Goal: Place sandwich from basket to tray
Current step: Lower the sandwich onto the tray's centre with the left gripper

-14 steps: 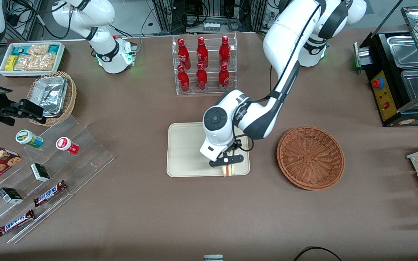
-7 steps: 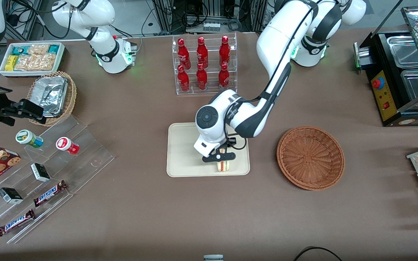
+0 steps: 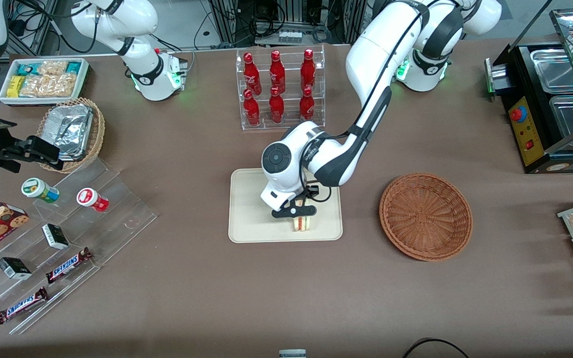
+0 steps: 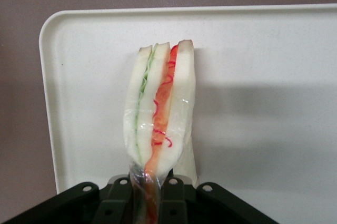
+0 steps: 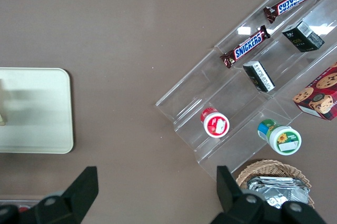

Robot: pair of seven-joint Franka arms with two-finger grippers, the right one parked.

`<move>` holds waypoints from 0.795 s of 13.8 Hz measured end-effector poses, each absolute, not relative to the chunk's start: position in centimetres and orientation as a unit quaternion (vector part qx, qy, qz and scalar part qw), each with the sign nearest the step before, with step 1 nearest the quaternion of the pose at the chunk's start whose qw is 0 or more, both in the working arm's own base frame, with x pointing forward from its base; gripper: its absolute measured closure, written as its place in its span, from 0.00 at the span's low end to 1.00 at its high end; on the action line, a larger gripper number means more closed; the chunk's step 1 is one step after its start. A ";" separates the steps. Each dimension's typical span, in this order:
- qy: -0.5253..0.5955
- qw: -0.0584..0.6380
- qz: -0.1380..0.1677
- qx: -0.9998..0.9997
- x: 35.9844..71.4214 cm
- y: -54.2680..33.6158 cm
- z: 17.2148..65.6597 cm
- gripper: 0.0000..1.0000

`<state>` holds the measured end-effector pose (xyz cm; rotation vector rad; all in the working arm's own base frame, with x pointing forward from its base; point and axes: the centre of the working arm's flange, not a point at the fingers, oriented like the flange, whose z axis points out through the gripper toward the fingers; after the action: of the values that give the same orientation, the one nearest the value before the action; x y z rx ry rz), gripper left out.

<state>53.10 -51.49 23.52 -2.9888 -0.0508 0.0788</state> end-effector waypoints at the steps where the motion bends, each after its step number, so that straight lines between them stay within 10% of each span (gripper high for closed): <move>1: -0.016 0.076 0.027 -0.997 53.1 -51.5 23.4 0.83; 5: -0.014 0.075 0.029 -0.997 52.8 -51.8 23.3 0.83; 11: -0.015 0.072 0.026 -0.997 53.0 -51.8 23.7 0.27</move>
<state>52.99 -51.83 23.69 -2.9957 -0.0448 0.0771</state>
